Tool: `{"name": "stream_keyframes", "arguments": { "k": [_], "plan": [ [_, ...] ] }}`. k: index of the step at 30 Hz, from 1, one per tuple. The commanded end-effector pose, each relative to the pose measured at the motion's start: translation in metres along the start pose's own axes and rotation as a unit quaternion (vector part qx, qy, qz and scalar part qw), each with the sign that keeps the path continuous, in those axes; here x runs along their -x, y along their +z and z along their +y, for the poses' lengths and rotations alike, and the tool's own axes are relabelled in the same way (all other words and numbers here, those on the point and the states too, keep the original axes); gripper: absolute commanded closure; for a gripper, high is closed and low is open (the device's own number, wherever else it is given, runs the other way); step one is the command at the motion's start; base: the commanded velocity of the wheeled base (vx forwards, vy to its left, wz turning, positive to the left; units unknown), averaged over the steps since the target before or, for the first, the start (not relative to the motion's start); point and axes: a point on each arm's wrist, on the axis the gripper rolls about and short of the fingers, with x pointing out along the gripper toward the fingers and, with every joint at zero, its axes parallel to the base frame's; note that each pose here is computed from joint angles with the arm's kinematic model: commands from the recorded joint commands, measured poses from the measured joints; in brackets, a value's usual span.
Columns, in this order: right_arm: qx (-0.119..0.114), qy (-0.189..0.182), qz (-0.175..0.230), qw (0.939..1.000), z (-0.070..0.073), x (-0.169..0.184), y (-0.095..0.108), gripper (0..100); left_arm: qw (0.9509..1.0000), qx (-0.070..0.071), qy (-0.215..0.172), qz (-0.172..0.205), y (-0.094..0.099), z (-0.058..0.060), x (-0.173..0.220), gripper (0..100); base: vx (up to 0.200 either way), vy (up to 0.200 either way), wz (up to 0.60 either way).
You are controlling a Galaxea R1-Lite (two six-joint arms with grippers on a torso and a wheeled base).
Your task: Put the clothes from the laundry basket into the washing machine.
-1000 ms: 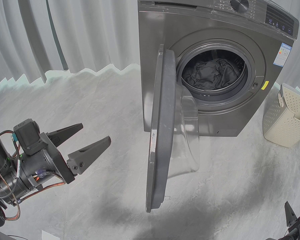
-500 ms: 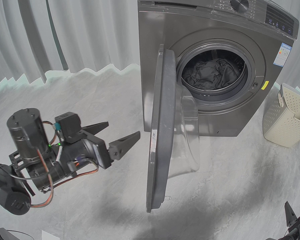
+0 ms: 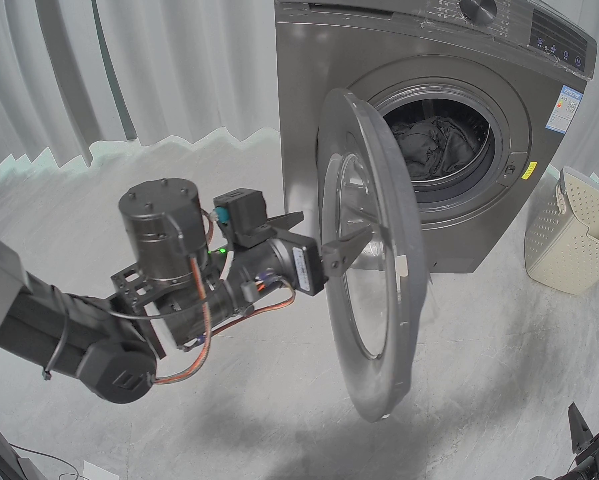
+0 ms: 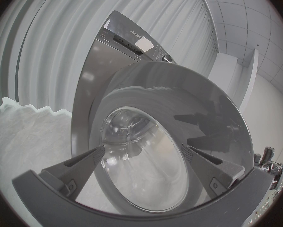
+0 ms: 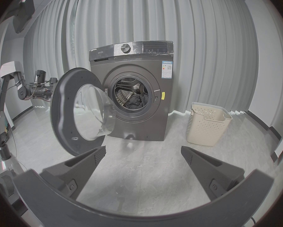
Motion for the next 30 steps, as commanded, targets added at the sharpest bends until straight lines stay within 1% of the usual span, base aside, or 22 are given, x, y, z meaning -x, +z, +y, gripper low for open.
{"name": "stream_keyframes", "arguments": {
  "k": [1, 3, 4, 5, 7, 8, 9, 10, 11, 12, 13, 16, 18, 20, 21, 22, 24, 25, 26, 27, 29, 30],
  "plan": [
    [0.0, 0.0, -0.005, 1.0, 0.0, 0.001, -0.002, 0, 0.9999, 0.009, -0.009, 0.0, -0.017, -0.005, -0.045, 0, 0.0, 0.0, 0.0],
    [0.0, -0.001, -0.004, 1.0, 0.0, 0.001, -0.002, 0, 0.9999, 0.013, -0.006, -0.008, -0.021, -0.003, -0.061, 0, 0.0, 0.0, 0.0],
    [0.0, 0.0, -0.005, 1.0, 0.0, 0.001, -0.002, 0, 0.9999, 0.013, -0.005, -0.008, -0.021, -0.003, -0.062, 0, 0.0, 0.0, 0.0],
    [0.0, -0.001, -0.005, 1.0, 0.0, 0.001, -0.002, 0, 0.9998, 0.014, 0.005, -0.016, -0.026, 0.002, -0.077, 0, 0.0, 0.0, 0.0],
    [0.0, 0.0, -0.005, 1.0, 0.0, 0.001, -0.002, 0, 0.9992, 0.016, 0.016, -0.031, -0.027, 0.007, -0.092, 0, 0.0, 0.0, 0.0],
    [0.0, 0.0, -0.005, 1.0, 0.0, 0.001, -0.002, 0, 0.9987, 0.022, 0.019, -0.043, -0.025, 0.008, -0.101, 0, 0.0, 0.0, 0.0],
    [0.0, -0.001, -0.005, 1.0, 0.0, 0.001, -0.002, 0, 0.9985, 0.024, 0.02, -0.045, -0.025, 0.008, -0.103, 0, 0.0, 0.0, 0.0],
    [0.0, -0.001, -0.005, 1.0, 0.0, 0.001, -0.002, 0, 0.9976, 0.034, 0.019, -0.058, -0.021, 0.007, -0.112, 0, 0.0, 0.0, 0.0],
    [0.0, -0.001, -0.005, 1.0, 0.0, 0.001, -0.002, 0, 0.9974, 0.036, 0.02, -0.059, -0.02, 0.006, -0.114, 0, 0.0, 0.0, 0.0],
    [0.0, 0.0, -0.005, 1.0, 0.0, 0.001, -0.002, 0, 0.9966, 0.045, 0.023, -0.066, -0.019, 0.005, -0.122, 0, 0.0, 0.0, 0.0],
    [0.0, 0.0, -0.005, 1.0, 0.0, 0.001, -0.002, 0, 0.9964, 0.045, 0.023, -0.067, -0.019, 0.004, -0.124, 0, 0.0, 0.0, 0.0],
    [0.0, -0.001, -0.005, 1.0, 0.0, 0.001, -0.002, 0, 0.9939, 0.054, 0.04, -0.088, -0.017, 0.005, -0.143, 0, 0.0, 0.0, 0.0],
    [0.0, 0.0, -0.004, 1.0, 0.0, 0.001, -0.002, 0, 0.9925, 0.058, 0.047, -0.096, -0.018, 0.007, -0.151, 0, 0.0, 0.0, 0.0],
    [0.0, 0.0, -0.005, 1.0, 0.0, 0.001, -0.002, 0, 0.9901, 0.06, 0.063, -0.11, -0.016, 0.012, -0.162, 0, 0.0, 0.0, 0.0],
    [0.0, 0.0, -0.005, 1.0, 0.0, 0.001, -0.002, 0, 0.9901, 0.06, 0.063, -0.11, -0.016, 0.012, -0.162, 0, 0.0, 0.0, 0.0],
    [0.0, -0.001, -0.005, 1.0, 0.0, 0.001, -0.002, 0, 0.9868, 0.063, 0.076, -0.129, -0.011, 0.015, -0.172, 0, 0.0, 0.0, 0.0],
    [0.0, 0.0, -0.005, 1.0, 0.0, 0.001, -0.002, 0, 0.9845, 0.07, 0.081, -0.139, -0.006, 0.018, -0.176, 0, 0.0, 0.0, 0.0],
    [0.0, 0.0, -0.005, 1.0, 0.0, 0.001, -0.002, 0, 0.9845, 0.07, 0.081, -0.139, -0.006, 0.018, -0.176, 0, 0.0, 0.0, 0.0],
    [0.0, 0.0, -0.005, 1.0, 0.0, 0.001, -0.002, 0, 0.9843, 0.082, 0.081, -0.133, -0.007, 0.017, -0.175, 0, 0.0, 0.0, 0.0],
    [0.0, 0.0, -0.005, 1.0, 0.0, 0.001, -0.002, 0, 0.9846, 0.086, 0.081, -0.129, -0.007, 0.016, -0.172, 0, 0.0, 0.0, 0.0],
    [0.0, -0.001, -0.005, 1.0, 0.0, 0.001, -0.002, 0, 0.9855, 0.088, 0.082, -0.12, -0.001, 0.013, -0.16, 0, 0.0, 0.0, 0.0],
    [0.0, 0.0, -0.005, 1.0, 0.0, 0.001, -0.002, 0, 0.9868, 0.087, 0.085, -0.107, -0.001, 0.011, -0.151, 0, 0.0, 0.0, 0.0]
  ]
}}
